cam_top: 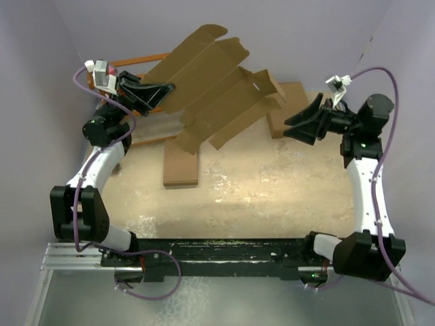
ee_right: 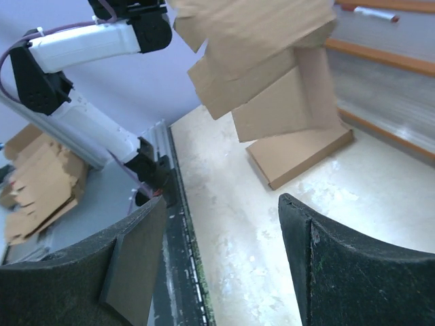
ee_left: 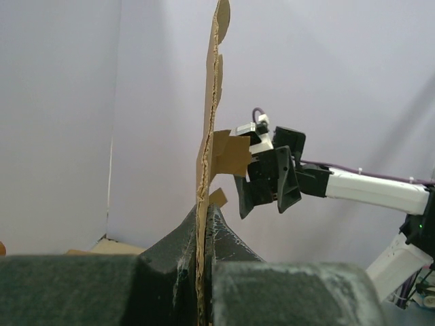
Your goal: Fold the paper box
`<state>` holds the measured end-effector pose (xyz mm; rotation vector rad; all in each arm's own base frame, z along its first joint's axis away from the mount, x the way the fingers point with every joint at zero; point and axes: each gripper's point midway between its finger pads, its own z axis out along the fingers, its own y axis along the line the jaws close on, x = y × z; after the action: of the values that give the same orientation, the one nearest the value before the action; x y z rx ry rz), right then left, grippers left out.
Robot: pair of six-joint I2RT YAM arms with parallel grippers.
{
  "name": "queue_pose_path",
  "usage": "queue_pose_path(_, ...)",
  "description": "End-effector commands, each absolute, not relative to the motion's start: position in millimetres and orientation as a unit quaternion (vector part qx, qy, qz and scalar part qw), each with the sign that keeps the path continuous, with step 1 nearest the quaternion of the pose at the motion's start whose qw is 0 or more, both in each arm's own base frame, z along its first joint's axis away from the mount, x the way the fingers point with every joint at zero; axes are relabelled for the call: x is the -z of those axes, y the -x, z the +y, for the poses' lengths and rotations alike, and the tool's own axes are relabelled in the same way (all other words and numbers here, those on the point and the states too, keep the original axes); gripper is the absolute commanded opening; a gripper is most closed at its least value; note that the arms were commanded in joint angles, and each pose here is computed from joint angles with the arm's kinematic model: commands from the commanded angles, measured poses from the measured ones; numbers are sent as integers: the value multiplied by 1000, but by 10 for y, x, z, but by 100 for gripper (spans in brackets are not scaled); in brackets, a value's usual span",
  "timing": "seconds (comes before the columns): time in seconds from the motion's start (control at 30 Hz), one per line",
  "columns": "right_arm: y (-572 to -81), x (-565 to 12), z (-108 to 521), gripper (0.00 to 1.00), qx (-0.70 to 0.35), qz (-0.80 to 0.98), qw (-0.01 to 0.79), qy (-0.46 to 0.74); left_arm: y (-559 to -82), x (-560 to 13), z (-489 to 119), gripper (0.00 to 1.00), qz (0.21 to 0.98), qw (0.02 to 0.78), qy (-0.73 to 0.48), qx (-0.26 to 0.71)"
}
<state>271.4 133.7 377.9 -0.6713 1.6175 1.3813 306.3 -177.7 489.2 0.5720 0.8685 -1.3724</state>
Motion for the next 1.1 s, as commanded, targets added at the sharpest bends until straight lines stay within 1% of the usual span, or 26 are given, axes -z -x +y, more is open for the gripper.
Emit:
queue_pose_path(0.0, -2688, -3865, 1178, 72, -529, 648, 476, 273, -2811, -5134, -1675, 4, 320, 684, -257, 602)
queue_pose_path(0.17, -3207, -3902, 1008, 72, -445, 612, 590, 283, -2799, -5123, -1673, 4, 323, 681, -252, 607)
queue_pose_path(0.27, -3433, -4009, 943, 72, -393, 561, 655, 319, -2773, -5127, -1670, 4, 322, 680, -251, 609)
queue_pose_path(0.37, -3596, -4072, 881, 72, -366, 536, 688, 324, -2764, -5122, -1673, 4, 323, 678, -249, 612)
queue_pose_path(0.5, -3670, -4165, 884, 72, -339, 497, 718, 349, -2764, -5119, -1670, 4, 324, 677, -247, 613)
queue_pose_path(0.67, -3632, -4221, 1020, 72, -348, 483, 704, 388, -2769, -5111, -1673, 4, 325, 676, -246, 614)
queue_pose_path(0.8, -3535, -4216, 1061, 72, -374, 510, 675, 381, -2759, -5113, -1678, 4, 325, 676, -251, 612)
queue_pose_path(0.83, -3495, -4211, 1071, 72, -395, 535, 653, 363, -2758, -5109, -1680, 4, 325, 676, -252, 611)
queue_pose_path(0.87, -3490, -4204, 1054, 72, -429, 583, 618, 306, -2753, -5109, -1683, 4, 326, 676, -254, 610)
queue_pose_path(0.9, -3537, -4182, 998, 72, -459, 653, 571, 192, -2752, -5103, -1686, 4, 326, 676, -256, 610)
queue_pose_path(0.93, -3691, -4099, 842, 81, -361, 690, 602, 177, -2749, -5102, -1688, 4, 327, 675, -257, 609)
queue_pose_path(0.97, -3833, -4045, 680, 93, -219, 680, 654, 247, -2750, -5093, -1693, 4, 328, 675, -259, 609)
queue_pose_path(1.0, -3881, -4015, 569, 99, -170, 682, 669, 243, -2749, -5090, -1695, 4, 328, 674, -260, 608)
queue_pose_path(1.07, -3806, -4064, 535, 100, -187, 670, 680, 232, -2755, -5081, -1696, 4, 330, 674, -260, 608)
